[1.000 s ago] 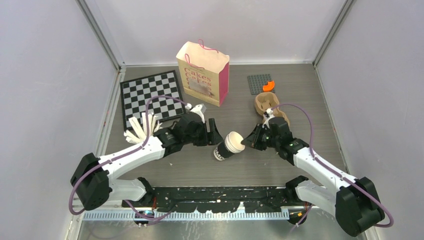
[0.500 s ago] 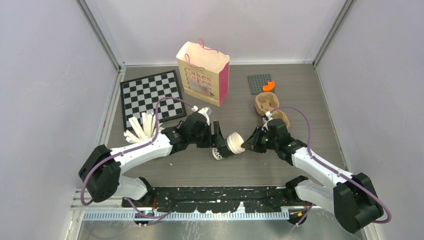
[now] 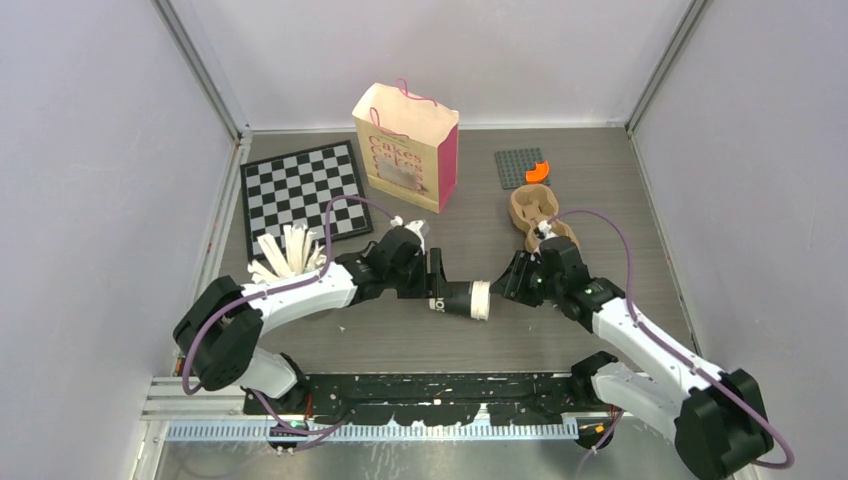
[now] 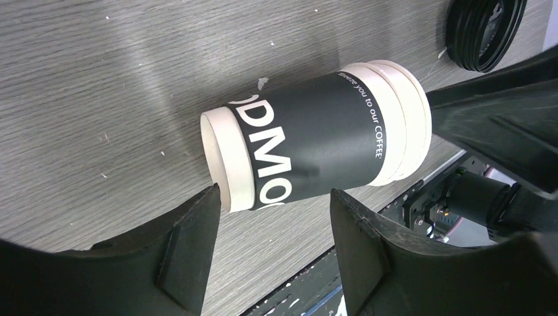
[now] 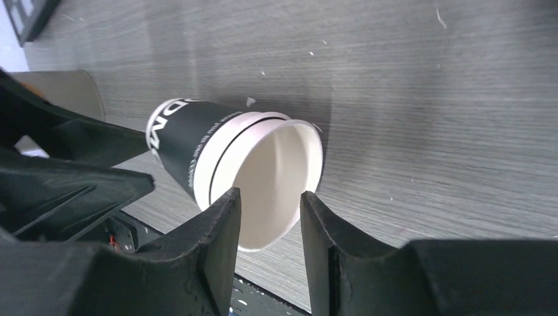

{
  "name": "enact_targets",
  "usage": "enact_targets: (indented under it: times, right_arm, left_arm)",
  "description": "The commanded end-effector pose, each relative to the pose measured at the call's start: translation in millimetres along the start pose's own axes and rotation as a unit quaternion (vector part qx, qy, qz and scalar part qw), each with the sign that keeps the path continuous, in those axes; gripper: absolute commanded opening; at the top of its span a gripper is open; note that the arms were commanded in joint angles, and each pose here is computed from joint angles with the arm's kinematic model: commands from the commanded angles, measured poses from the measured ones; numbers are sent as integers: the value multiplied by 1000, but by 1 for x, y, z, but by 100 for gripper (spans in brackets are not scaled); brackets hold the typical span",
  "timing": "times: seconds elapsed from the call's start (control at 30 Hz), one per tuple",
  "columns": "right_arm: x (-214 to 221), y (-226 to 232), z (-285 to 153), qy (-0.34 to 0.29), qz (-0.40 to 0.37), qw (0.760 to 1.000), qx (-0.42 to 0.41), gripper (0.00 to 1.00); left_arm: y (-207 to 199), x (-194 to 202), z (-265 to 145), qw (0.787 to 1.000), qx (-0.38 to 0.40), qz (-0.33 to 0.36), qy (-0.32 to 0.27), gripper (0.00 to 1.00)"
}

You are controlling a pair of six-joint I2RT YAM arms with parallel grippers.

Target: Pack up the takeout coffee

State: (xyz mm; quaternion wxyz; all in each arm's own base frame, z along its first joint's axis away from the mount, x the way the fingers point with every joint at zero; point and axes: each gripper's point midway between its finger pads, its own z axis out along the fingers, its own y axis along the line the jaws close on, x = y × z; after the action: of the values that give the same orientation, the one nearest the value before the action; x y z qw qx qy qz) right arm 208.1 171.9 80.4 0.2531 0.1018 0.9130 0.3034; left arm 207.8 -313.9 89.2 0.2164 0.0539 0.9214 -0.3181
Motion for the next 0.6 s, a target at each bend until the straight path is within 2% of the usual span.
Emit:
enact_targets:
  times: [0.0,0.23,0.37,0.47,0.57]
  right_arm:
    - [-22,20,-21,-51,-39,998,-28,43]
    - [-6,48,-14,-14,-32,992,-124,41]
    - [-4,48,-7,-15,-11,990,-139,38]
    - [-2,43,-2,-12,-9,992,-127,31]
    - [-1,41,0,-12,-11,992,-128,17]
  left_arm:
    - [5,-4,0,1000,-6,16,-14,62]
    - [9,-3,-1,1000,-14,24,-14,59]
    - [11,-1,-1,999,-16,25,-12,57]
    - [13,0,-2,999,-16,26,-11,56]
    - [13,0,-3,999,-17,26,-12,56]
